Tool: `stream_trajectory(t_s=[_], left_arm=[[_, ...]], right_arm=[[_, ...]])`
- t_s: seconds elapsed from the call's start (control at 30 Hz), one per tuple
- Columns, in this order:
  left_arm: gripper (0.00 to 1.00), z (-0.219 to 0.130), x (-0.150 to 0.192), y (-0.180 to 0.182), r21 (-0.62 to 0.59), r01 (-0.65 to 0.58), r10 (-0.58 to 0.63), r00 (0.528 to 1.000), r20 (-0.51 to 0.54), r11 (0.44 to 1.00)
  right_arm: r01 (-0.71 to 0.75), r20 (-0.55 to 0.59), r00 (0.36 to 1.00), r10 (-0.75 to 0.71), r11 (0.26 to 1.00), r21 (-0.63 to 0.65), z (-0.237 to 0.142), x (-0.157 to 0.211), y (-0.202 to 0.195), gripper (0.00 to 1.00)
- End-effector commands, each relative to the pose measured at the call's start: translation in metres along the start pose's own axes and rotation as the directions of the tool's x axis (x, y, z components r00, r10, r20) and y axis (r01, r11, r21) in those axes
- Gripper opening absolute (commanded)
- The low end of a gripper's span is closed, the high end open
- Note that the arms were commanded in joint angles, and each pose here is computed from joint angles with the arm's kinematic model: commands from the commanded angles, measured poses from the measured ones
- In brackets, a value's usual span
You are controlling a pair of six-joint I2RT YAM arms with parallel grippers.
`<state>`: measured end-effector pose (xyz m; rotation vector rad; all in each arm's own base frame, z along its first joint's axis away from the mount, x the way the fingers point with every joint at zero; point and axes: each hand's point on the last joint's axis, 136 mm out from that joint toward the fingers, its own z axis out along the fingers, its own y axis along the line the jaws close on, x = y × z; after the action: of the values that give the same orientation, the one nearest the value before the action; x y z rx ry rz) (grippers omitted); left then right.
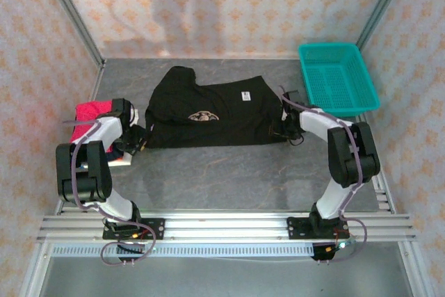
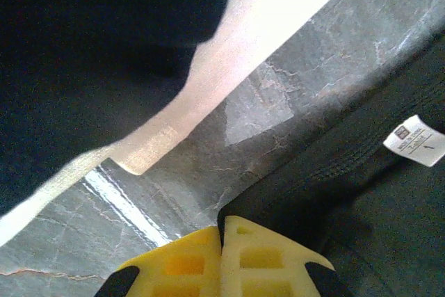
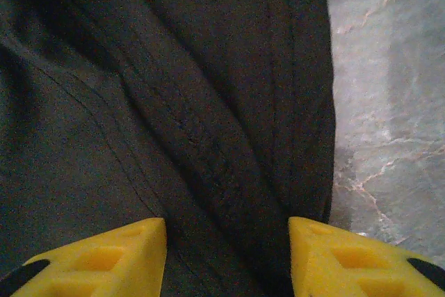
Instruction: Fold and stack the t-shirts
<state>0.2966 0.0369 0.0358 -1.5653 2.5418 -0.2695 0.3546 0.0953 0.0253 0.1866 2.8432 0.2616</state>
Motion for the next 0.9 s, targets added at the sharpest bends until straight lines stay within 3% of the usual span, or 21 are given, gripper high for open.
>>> stream_trajectory(t_s=[0.0,0.2,0.37,0.5,0.63,0.73,0.87], left_arm=[[0.0,0.001,0.007,0.024,-0.097,-0.048,0.045,0.999,-0.03,0.994],[0.0,0.003,0.022,0.046,-0.157,-0.09,0.078,0.994,-0.081,0.984],[0.0,0.006,0.045,0.075,-0.201,-0.069,0.044,0.991,-0.127,0.977],[0.0,0.002,0.05,0.086,-0.212,-0.055,0.033,0.994,-0.106,0.976],[0.17,-0.017,0.036,0.076,-0.183,-0.047,0.043,0.999,-0.027,0.982],[0.41,-0.043,0.02,0.065,-0.161,-0.049,0.06,0.996,0.062,0.986],[0.68,-0.077,0.012,0.056,-0.158,-0.068,0.092,0.984,0.151,0.985]], right_arm=[[-0.004,-0.101,0.995,0.008,0.999,0.032,0.011,0.029,-0.009,0.38],[-0.062,-0.113,0.991,0.071,0.994,0.085,0.005,0.04,-0.021,0.15],[-0.121,-0.113,0.984,0.135,0.985,0.125,-0.009,0.053,-0.03,0.13],[-0.179,-0.132,0.972,0.194,0.977,0.118,-0.012,0.076,-0.034,0.12],[-0.191,-0.081,0.977,0.197,0.978,0.077,-0.025,0.07,-0.028,0.18],[-0.151,0.006,0.989,0.151,0.988,0.027,-0.047,0.048,-0.015,0.42],[-0.104,0.108,0.988,0.106,0.994,-0.025,-0.075,0.021,0.004,0.56]])
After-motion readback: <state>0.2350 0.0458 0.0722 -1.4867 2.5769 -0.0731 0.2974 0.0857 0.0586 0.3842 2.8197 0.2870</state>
